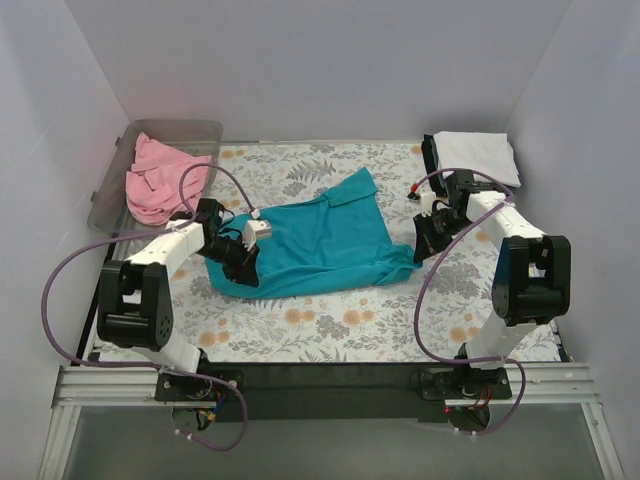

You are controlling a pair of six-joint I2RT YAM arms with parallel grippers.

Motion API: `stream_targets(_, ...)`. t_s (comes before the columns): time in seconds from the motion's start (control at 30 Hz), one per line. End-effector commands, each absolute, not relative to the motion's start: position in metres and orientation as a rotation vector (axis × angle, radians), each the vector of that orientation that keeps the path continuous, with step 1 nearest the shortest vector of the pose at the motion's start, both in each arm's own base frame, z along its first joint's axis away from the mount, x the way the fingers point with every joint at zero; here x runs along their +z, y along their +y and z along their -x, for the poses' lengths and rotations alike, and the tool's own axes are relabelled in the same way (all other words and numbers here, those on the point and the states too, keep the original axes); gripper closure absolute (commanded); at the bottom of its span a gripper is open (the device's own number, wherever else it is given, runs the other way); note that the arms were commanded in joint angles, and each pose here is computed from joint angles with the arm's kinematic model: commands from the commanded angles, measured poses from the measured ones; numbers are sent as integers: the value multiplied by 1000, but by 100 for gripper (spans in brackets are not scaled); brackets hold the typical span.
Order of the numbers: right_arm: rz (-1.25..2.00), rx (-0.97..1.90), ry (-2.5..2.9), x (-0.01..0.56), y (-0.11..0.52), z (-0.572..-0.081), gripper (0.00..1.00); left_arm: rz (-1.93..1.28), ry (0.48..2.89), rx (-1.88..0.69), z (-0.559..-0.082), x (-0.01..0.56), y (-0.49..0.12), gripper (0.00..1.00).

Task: Fold and stack the t-shirts
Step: Flatten the tshirt out

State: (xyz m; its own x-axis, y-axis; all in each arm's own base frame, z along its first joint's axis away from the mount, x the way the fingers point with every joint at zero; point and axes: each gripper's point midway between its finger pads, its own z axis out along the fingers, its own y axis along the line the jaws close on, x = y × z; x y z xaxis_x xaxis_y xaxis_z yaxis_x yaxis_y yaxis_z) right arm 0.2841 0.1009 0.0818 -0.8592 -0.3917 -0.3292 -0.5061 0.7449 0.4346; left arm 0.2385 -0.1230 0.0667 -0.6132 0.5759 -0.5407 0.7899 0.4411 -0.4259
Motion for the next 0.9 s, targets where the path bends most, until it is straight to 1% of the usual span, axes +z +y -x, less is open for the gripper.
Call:
stream_targets(0.0,738,761,2683,94,103,-293,99,-1271,2216,-895,-226,99,-133,100)
stream_targets(0.03,738,758,2683,95,103,-294,99,-1325,2164,-853,-221,105,-134,100)
stream_targets(0.07,742,759,2679,95,103,-294,99,-1465,2109,-839,-198,99,-139,100)
stream_targets(0.1,740,757,2680,95,102,-294,99,-1559,2015,-771,-185,108,-140,100)
stream_targets(0.13,742,759,2684,94,103,-294,99,-1643,2009,-712,-171,100,-136,90)
stream_targets(0.17,741,760,2686,93,103,-294,99,-1800,1944,-722,-144,94,-137,82)
stream_targets(0.2,739,760,2686,93,103,-295,99,-1867,1921,-711,-125,87,-131,73)
stream_targets(0.23,738,762,2690,92,103,-295,99,-1918,1918,-675,-118,82,-123,60)
stream_targets(0.3,738,763,2693,92,103,-295,99,-1985,1901,-654,-104,78,-114,55)
stream_targets(0.37,741,765,2696,92,102,-293,99,-1976,1908,-618,-108,81,-112,54)
stream_targets(0.4,743,765,2696,91,102,-292,99,-1901,1973,-622,-112,84,-115,56)
stream_targets(0.43,748,766,2697,91,102,-291,99,-1858,1974,-606,-122,93,-121,58)
stream_targets(0.47,748,761,2698,91,101,-291,99,-1814,1976,-635,-127,99,-126,64)
stream_targets(0.53,757,764,2701,90,102,-288,99,-1680,1991,-674,-149,118,-140,70)
stream_targets(0.6,763,764,2702,89,101,-286,99,-1550,2018,-725,-173,125,-149,72)
stream_targets(0.63,765,761,2700,90,101,-285,99,-1452,2085,-738,-184,127,-150,72)
stream_targets(0.67,766,764,2701,90,100,-284,99,-1376,2089,-716,-206,134,-147,73)
stream_targets(0.7,771,761,2694,91,101,-283,99,-1330,2129,-780,-215,128,-147,73)
stream_targets(0.77,774,758,2697,90,99,-280,99,-1206,2173,-783,-244,135,-137,73)
stream_targets(0.8,779,755,2697,90,100,-279,99,-1190,2224,-827,-247,124,-135,73)
stream_targets(0.87,782,759,2698,89,99,-276,99,-1182,2249,-784,-259,113,-130,68)
